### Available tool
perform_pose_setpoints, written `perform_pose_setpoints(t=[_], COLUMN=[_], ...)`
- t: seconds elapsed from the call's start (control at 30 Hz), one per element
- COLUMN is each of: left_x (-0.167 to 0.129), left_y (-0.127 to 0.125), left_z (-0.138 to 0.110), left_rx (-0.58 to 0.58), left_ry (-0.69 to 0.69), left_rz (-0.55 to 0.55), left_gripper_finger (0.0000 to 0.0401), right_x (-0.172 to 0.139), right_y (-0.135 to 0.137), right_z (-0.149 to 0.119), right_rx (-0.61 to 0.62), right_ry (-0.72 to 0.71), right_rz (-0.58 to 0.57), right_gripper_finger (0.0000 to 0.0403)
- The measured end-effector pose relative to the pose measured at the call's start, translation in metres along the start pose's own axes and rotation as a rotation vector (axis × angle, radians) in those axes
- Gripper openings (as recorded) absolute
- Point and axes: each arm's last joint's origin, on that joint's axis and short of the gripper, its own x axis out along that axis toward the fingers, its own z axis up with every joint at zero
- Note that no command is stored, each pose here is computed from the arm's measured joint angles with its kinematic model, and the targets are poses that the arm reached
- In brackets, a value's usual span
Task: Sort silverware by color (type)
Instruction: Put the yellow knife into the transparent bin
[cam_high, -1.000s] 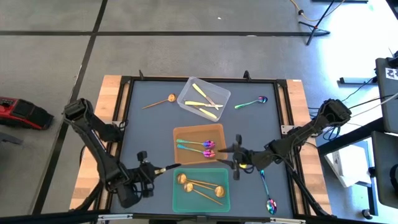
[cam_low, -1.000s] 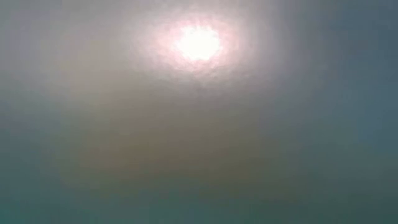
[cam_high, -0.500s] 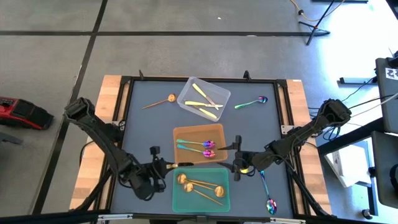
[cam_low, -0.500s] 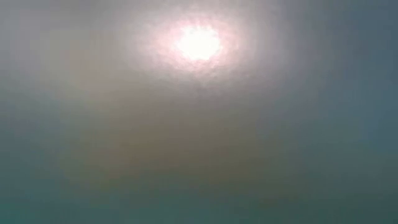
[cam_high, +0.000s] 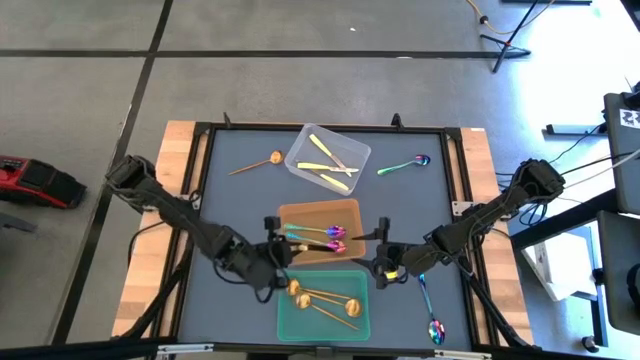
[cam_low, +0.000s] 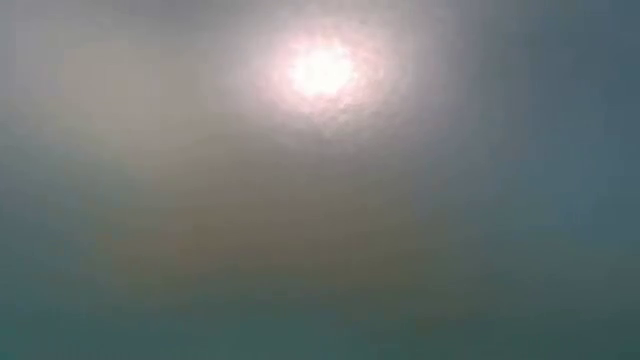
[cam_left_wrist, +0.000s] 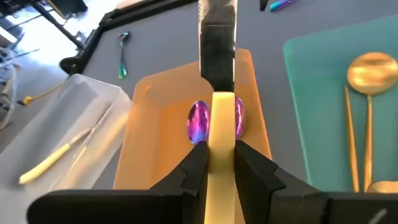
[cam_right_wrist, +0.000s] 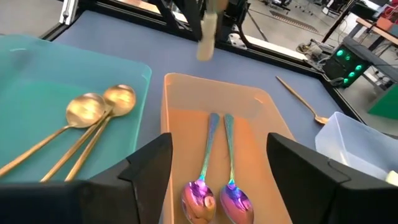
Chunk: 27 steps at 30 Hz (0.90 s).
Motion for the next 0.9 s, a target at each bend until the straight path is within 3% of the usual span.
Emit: perform_pose_setpoints(t=[0.23, 0.5, 0.77, 0.9], left_x=[0.029, 0.058, 0.083, 0.096], left_y=[0.020, 0.061, 0.129, 0.174], left_z=[-0.013, -0.012, -0.007, -0.012], left_rx=[0.091, 0.261, 0.342, 0.345], left_ry=[0.025, 0.017, -0.050, -0.094], left_rz=[-0.024, -0.044, -0.068, -0.066], left_gripper_finger=[0.0057, 0.0057, 0.0057, 0.0057], right_x=[0.002, 0.018, 0.031, 0.036], right_y=[-0.003, -0.030, -0.058, -0.072], right_z=[-0.001, -0.009, -0.016, -0.019], right_rx=[0.004, 0.024, 0.065, 0.086], right_ry=[0.008, 0.086, 0.151, 0.164], right_rz=[-0.002, -0.085, -0.183, -0.230], right_gripper_finger=[0.0253, 0.0253, 0.0253, 0.0253])
